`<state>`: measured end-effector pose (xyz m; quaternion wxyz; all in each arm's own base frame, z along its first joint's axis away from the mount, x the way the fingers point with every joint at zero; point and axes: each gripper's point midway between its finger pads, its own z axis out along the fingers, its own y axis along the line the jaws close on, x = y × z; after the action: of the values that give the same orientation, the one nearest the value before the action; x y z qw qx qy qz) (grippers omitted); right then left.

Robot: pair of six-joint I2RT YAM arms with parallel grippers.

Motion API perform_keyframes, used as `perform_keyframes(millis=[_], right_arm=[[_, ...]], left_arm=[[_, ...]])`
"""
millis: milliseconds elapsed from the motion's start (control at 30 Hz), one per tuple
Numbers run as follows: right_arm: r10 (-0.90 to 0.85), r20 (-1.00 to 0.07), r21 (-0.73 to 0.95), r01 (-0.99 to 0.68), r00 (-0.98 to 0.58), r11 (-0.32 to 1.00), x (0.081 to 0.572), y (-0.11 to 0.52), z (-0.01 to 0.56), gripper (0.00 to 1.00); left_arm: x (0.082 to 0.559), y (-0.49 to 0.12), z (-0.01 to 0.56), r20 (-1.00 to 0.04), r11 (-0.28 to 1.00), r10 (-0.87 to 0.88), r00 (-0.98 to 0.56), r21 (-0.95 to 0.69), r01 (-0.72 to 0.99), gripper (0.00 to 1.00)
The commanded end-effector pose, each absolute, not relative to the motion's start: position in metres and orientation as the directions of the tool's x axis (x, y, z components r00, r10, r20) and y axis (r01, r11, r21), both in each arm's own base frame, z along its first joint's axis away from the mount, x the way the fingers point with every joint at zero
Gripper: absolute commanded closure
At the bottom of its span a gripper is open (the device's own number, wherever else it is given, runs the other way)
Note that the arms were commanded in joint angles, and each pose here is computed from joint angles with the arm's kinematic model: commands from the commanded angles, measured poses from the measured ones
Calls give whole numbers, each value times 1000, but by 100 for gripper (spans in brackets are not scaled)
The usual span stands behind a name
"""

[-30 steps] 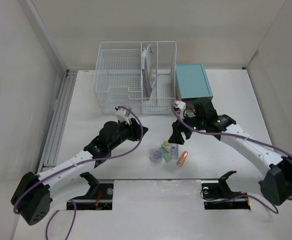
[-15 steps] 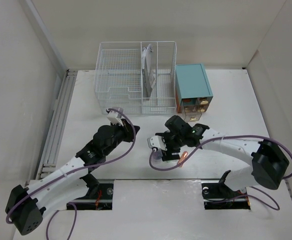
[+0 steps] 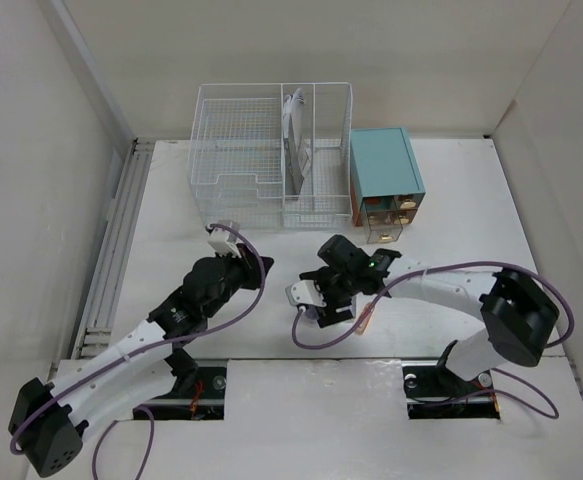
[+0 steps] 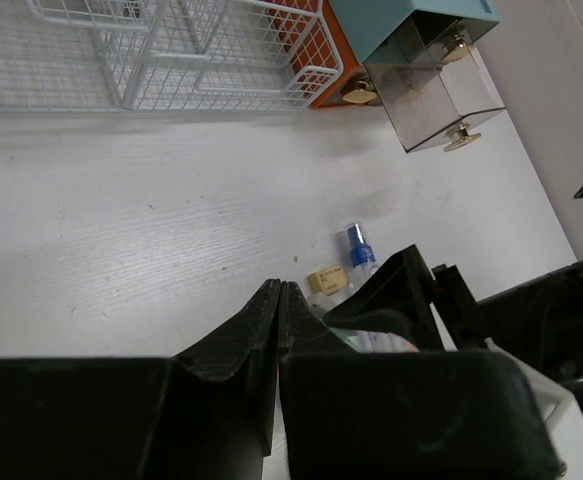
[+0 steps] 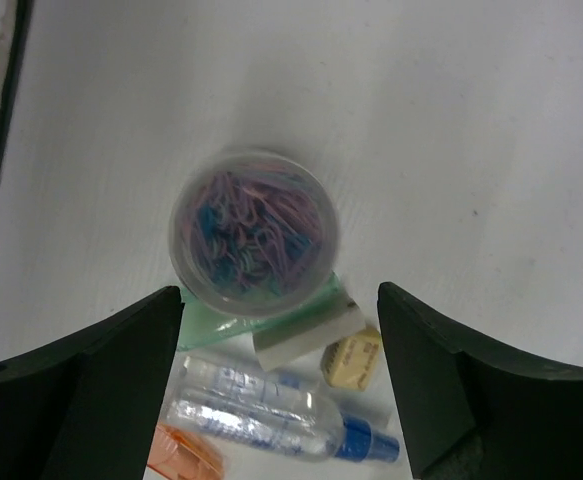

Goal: Organize the desk

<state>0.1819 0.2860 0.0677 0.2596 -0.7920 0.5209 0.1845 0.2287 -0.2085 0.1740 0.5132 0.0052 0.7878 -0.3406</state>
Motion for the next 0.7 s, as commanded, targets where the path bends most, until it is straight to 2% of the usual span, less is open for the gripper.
perform_keyframes(millis=[0,267,400,433,567,633,667], right_arm=[[-658,-608,-231,-891,445,-390,171,313,80,17],[-656,-603,-215,-884,454,-414,167,322,79,22],[-659,-595,-192,-878,460,-439,162,328,71,34],[-654,-598,-201,-877,463,-437,163,331,75,41],[-687,-577,-166,-887,442,-431,163,331,65,41],[-683,-577,-165,-882,449,-441,161,335,65,45],[-692,-570,-149,-884,443,-443,159,333,60,54]], left_arm=[[226,-206,181,-807,754,-379,-453,-553,355,100],[225,-203,174,-802,759,-383,-458,-556,340,100],[225,-203,174,-802,759,-383,-458,-556,340,100],[225,-202,176,-803,755,-388,-453,-558,344,100],[225,-200,176,-804,759,-390,-449,-557,337,100],[225,-200,182,-805,755,-396,-443,-559,341,100],[225,-200,182,-805,755,-396,-443,-559,341,100]])
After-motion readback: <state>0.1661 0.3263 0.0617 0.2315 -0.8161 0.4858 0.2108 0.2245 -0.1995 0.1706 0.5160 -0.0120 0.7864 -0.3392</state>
